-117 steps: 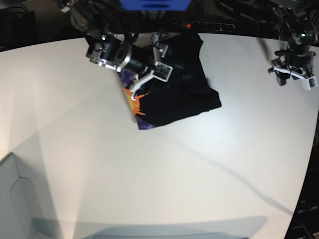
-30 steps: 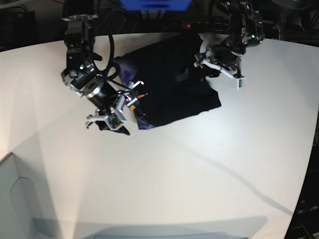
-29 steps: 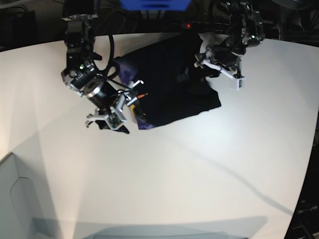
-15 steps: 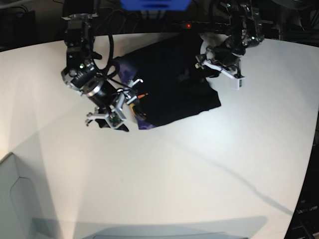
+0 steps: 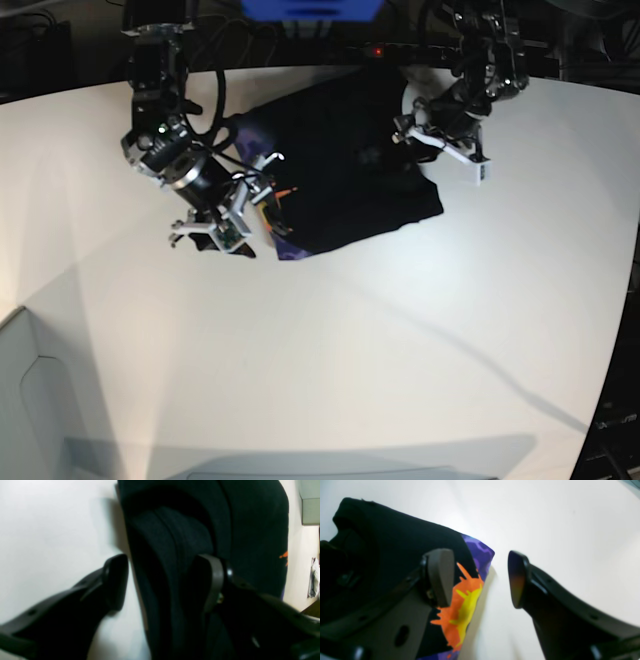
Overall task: Fold the T-shirt properly
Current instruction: 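Adjust the folded bundle's edges with both grippers, tucking the loose corners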
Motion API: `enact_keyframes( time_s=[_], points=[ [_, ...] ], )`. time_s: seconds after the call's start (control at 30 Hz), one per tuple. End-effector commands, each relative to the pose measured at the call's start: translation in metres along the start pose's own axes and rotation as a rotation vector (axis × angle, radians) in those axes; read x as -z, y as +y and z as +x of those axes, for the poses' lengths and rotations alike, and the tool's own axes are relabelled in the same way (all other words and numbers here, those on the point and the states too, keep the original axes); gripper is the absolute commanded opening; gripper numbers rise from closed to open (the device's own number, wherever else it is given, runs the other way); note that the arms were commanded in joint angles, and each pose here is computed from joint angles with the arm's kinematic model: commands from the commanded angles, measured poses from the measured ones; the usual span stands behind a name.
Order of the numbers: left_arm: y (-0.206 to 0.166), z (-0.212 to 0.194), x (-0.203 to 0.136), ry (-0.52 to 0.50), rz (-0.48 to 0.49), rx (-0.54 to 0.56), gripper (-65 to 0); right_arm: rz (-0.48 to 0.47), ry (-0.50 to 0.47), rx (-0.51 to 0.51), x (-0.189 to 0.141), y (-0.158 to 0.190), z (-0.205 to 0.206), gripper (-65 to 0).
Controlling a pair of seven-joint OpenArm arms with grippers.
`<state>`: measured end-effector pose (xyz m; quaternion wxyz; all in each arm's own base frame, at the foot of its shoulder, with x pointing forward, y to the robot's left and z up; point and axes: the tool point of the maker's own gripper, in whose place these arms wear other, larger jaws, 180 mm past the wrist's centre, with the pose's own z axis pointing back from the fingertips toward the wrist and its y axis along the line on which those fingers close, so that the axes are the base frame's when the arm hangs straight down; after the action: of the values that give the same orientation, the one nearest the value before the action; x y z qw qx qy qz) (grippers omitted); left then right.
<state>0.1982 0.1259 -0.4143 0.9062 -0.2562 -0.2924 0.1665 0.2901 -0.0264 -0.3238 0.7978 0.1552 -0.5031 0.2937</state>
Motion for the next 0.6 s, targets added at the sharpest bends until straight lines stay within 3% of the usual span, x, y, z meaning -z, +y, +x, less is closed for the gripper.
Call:
enact_keyframes(
  time_s=[0.0, 0.37, 0.47, 0.57],
  points=[
    [0.007, -0.007, 0.0, 0.04, 0.031, 0.005, -31.5, 0.01, -0.06, -0.011, -0.001, 0.0, 0.017, -30.2],
    [0.021, -0.008, 0.022, 0.071, 0.046, -0.042, -63.4, 0.007, -0.06, -0.013, -0.001, 0.0, 0.017, -30.2],
    [0.022, -0.006, 0.027, 0.077, 0.051, -0.034, -64.3, -0.02, -0.052, -0.001, -0.005, -0.009, 0.012, -30.2],
    [0.017, -0.002, 0.034, 0.106, 0.066, 0.083, -65.0, -0.051, -0.042, 0.016, -0.009, -0.018, 0.007, -30.2]
  ],
)
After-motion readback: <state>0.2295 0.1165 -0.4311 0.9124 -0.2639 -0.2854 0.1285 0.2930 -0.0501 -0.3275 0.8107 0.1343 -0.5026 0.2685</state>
